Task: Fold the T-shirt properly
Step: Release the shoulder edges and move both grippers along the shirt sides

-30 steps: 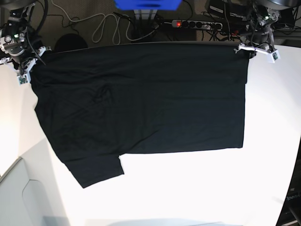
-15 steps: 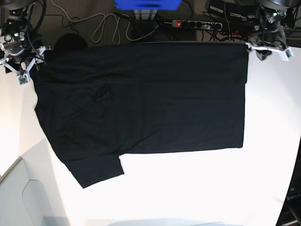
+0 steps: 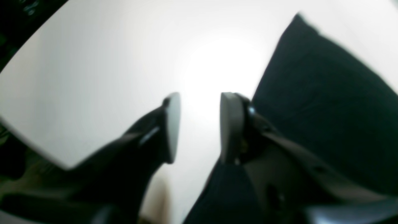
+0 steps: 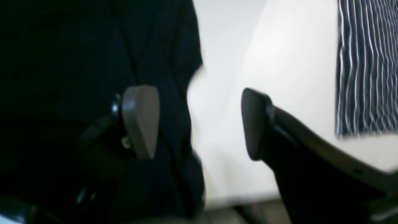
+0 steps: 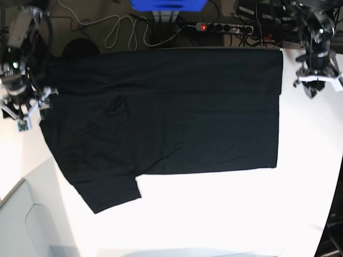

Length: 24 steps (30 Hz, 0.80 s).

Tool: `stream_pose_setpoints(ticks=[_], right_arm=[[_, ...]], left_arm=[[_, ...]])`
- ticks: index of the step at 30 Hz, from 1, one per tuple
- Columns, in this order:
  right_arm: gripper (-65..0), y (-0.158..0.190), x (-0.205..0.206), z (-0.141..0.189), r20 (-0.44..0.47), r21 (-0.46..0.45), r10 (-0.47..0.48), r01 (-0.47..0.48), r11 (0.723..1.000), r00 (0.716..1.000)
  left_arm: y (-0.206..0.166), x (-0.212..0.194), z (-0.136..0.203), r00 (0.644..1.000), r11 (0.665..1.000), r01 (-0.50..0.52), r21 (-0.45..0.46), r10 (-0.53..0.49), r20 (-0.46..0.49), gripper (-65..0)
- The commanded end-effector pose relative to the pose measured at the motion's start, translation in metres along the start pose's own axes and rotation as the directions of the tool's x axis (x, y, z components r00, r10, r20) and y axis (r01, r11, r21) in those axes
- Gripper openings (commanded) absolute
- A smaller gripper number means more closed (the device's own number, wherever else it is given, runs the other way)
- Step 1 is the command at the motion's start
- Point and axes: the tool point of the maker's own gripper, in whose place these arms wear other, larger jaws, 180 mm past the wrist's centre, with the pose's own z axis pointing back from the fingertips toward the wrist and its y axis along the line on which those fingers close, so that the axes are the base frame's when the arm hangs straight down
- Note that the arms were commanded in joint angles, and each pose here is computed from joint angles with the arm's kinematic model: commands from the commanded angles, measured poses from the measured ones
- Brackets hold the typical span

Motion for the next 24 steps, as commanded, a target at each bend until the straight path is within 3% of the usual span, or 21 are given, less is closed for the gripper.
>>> stream_pose_setpoints(ticks=[1,7,13,17,24], right_arm=[[-24.4,-0.014,0.025,-0.003,0.064,-0.027,0.013,-0.011,1.000,0.998],[-24.4,-0.018,0.074,-0.053,0.098,0.033,-0.047,0.043,0.999,0.994],[-24.4,-0.020,0.112,-0.103,0.076,0.112,-0.142,0.133,0.985,0.987],[-24.4,-0.013,0.135,-0.125,0.114,0.164,-0.180,0.160,0.973,0.977],[-24.4,0.003,0.136,-0.156,0.156,0.227,-0.256,0.218,0.949,0.954]], left_arm=[[-0.007,0.025,-0.003,0.997,1.000,0.010,-0.021,-0.008,0.078,-38.6],[-0.044,0.047,-0.048,0.996,0.991,0.030,-0.130,-0.018,0.087,-28.0],[-0.065,0.058,-0.106,0.999,0.984,0.000,-0.180,0.006,0.036,-27.9],[-0.072,0.066,-0.137,1.000,0.982,-0.022,-0.187,0.022,-0.003,-27.9],[-0.102,0.081,-0.175,1.000,0.974,0.011,-0.225,-0.014,-0.012,-27.7]])
